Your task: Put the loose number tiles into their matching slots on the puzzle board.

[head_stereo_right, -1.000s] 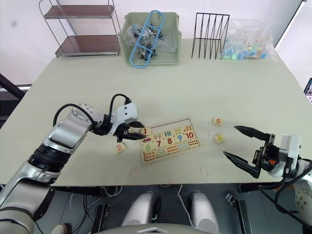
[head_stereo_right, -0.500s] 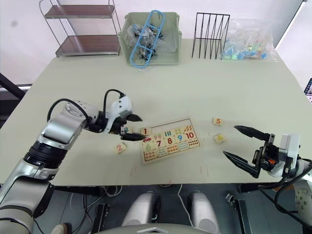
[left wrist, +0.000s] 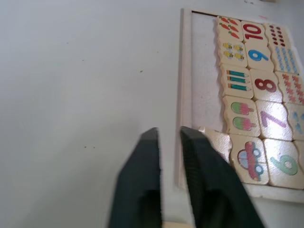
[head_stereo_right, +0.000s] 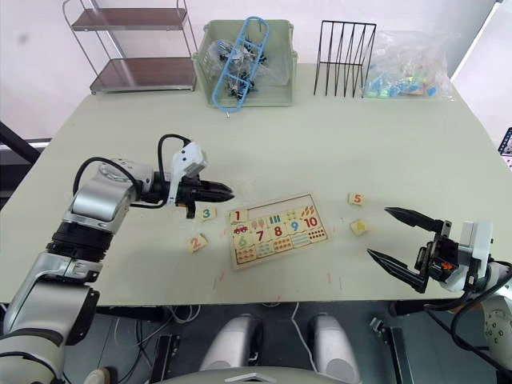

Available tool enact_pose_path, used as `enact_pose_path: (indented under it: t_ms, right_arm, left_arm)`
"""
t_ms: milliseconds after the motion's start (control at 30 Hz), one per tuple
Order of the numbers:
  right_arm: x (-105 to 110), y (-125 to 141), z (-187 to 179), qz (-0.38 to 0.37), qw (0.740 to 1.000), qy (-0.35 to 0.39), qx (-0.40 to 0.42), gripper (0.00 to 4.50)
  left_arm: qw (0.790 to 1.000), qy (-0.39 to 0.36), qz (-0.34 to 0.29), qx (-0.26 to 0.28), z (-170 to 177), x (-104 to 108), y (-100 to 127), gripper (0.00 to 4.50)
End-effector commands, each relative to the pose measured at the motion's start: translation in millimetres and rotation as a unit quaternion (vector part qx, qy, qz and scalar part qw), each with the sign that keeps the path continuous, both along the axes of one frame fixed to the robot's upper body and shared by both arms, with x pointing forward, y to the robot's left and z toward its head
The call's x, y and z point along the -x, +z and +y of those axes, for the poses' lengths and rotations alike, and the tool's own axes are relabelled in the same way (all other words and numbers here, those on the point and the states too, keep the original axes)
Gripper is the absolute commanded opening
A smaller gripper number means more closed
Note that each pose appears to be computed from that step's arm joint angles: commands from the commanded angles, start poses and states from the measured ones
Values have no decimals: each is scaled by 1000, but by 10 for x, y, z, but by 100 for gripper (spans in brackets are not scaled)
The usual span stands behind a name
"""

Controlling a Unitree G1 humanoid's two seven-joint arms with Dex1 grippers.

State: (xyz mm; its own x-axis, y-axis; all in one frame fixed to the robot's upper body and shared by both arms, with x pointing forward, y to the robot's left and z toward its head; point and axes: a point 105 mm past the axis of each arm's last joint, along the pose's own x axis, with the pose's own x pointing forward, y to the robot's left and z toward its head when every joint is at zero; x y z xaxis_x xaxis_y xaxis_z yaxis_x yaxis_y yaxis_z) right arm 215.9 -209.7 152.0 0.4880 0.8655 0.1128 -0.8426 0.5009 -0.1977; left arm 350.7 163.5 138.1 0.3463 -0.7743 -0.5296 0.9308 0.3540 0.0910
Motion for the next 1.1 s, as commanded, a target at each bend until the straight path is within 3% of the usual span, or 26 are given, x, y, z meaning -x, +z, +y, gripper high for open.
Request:
enact_pose_path:
  t_ms: [33,400,1100]
  right_arm:
    - [28,93,37,-21,1000,4,3,450]
    - [26,115,40,-23,1000,2,3,450]
    - [32,88,-3,-24,1000,-1,3,450]
  left_arm:
    - [998,-51,-42,-24,-23,9,40,6]
    - [989,-103,-78,-68,0,16,-71,6]
    - [989,-113,-74,-68,-42,17,-126,6]
